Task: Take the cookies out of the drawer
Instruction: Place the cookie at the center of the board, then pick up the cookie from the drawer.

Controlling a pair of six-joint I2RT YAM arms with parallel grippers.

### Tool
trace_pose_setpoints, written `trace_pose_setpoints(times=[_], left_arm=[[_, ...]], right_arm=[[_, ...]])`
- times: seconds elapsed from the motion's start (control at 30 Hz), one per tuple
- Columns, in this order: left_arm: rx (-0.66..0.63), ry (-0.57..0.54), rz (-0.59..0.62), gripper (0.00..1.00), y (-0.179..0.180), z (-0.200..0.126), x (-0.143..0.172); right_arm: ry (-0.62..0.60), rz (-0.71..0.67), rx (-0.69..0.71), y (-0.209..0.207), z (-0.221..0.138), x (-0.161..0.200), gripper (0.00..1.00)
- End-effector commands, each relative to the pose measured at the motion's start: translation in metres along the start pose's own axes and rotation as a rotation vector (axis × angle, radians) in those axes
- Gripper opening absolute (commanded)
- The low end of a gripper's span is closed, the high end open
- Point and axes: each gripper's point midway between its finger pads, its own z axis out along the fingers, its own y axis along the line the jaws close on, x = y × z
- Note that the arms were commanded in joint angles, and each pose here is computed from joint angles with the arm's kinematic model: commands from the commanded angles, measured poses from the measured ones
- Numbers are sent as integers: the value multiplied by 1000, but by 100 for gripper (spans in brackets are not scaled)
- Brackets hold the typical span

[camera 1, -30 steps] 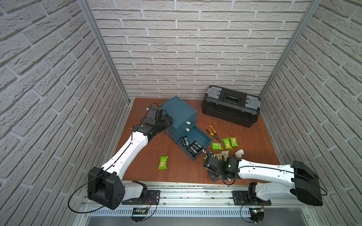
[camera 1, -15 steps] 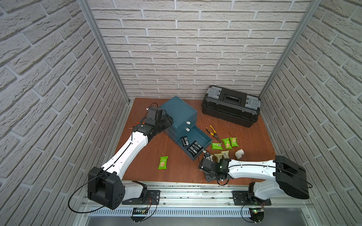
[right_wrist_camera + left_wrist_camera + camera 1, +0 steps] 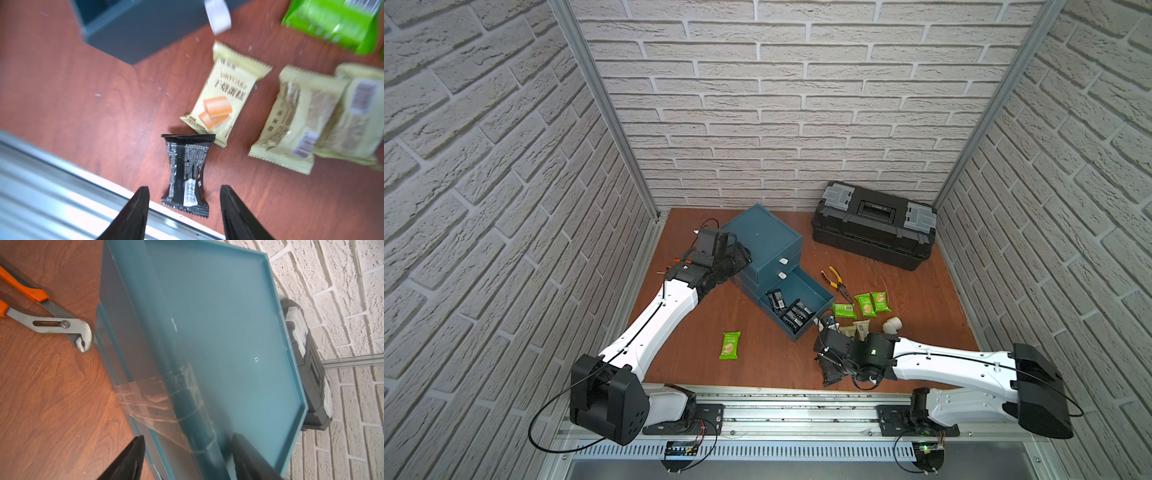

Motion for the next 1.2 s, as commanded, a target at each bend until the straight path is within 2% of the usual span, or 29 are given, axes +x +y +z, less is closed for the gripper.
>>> trace_pose_setpoints(times=[0.0, 0.23, 0.5, 0.8, 1.17], left_arm=[[-114, 78, -5, 70, 34, 12, 23], [-118, 80, -3, 70, 36, 12, 24], [-121, 79, -7, 70, 37, 11, 25], [-126, 86, -8, 70, 39, 12, 27], [-127, 90, -11, 70, 39, 13, 28]], right_arm=[[-47, -91, -17, -4, -18, -19, 59], [-72, -240, -113, 4, -20, -68, 59], [-26, -345, -123, 6, 10, -118, 59], [33, -303, -135, -1, 50, -149, 57], [112, -307, -90, -7, 95, -162, 56]])
